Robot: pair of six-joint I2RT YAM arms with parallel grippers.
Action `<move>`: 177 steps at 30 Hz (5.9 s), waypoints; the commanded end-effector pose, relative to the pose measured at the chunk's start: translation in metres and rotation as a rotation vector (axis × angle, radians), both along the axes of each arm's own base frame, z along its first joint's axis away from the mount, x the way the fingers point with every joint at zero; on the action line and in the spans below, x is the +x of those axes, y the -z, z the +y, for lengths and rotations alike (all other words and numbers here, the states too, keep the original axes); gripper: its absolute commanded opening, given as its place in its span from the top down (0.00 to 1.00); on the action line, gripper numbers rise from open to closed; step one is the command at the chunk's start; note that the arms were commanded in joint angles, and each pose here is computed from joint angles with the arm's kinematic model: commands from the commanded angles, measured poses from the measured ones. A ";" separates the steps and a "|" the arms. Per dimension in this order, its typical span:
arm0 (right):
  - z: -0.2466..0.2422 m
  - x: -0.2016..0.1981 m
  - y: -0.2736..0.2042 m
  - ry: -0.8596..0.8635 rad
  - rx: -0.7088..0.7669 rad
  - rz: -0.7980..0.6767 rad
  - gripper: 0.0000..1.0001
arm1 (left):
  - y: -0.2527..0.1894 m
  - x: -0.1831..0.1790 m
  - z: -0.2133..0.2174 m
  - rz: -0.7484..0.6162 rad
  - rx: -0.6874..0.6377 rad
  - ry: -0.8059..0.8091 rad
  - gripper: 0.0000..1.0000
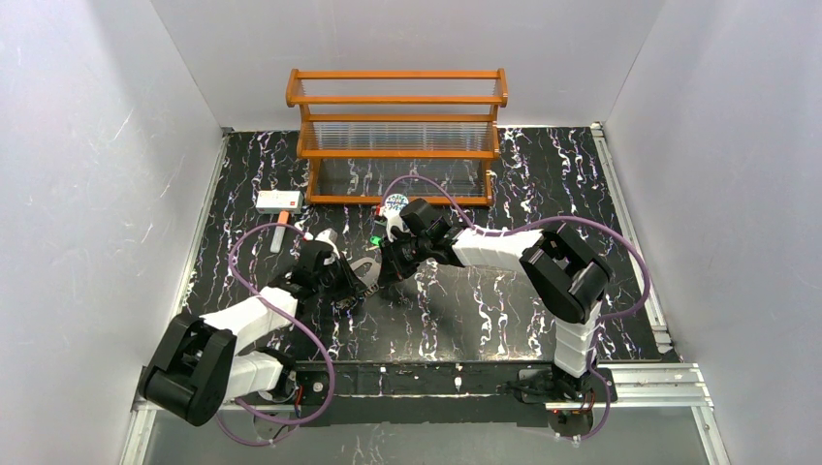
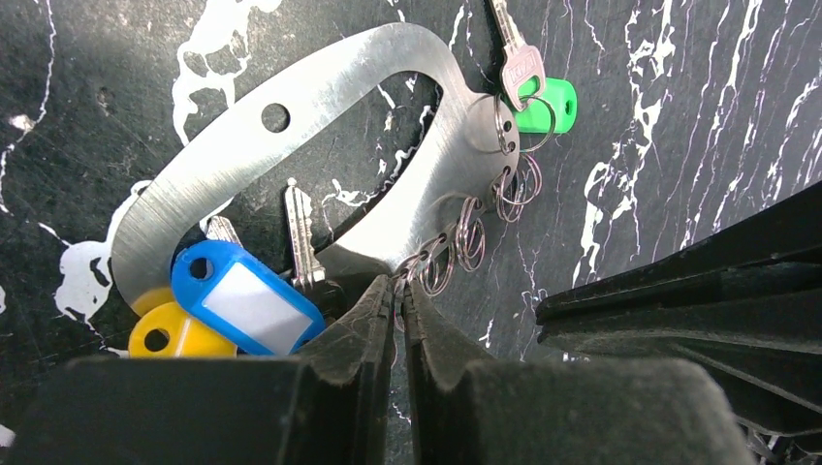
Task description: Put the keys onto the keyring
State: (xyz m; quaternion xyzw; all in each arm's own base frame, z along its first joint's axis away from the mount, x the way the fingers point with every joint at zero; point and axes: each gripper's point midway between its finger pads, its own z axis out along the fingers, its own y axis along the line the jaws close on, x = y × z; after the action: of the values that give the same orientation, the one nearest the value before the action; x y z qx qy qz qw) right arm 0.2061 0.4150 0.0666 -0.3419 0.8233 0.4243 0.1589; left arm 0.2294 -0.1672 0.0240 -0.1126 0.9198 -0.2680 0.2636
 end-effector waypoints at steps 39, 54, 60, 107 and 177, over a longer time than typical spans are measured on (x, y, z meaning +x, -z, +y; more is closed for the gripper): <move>-0.026 0.018 -0.073 -0.066 0.268 -0.245 0.35 | -0.058 -0.004 -0.016 -0.259 -0.018 0.289 1.00; -0.022 0.021 -0.070 -0.100 0.270 -0.257 0.33 | -0.012 -0.005 -0.013 -0.129 -0.039 0.173 1.00; -0.024 0.020 -0.070 -0.099 0.260 -0.256 0.32 | -0.006 -0.004 -0.012 -0.105 -0.018 0.176 1.00; -0.028 0.018 -0.070 -0.105 0.238 -0.258 0.29 | -0.005 -0.028 -0.011 -0.019 -0.078 0.118 0.83; -0.045 -0.024 -0.079 -0.417 0.547 -0.751 0.27 | -0.066 -0.038 -0.057 -0.448 0.063 0.620 1.00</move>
State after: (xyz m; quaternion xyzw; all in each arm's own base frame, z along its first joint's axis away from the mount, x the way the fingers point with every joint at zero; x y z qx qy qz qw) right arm 0.1835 0.3615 0.1180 -0.5179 0.5893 0.4985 0.3689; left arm 0.1935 -0.2178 0.0730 0.1807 0.8663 -0.3266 0.3321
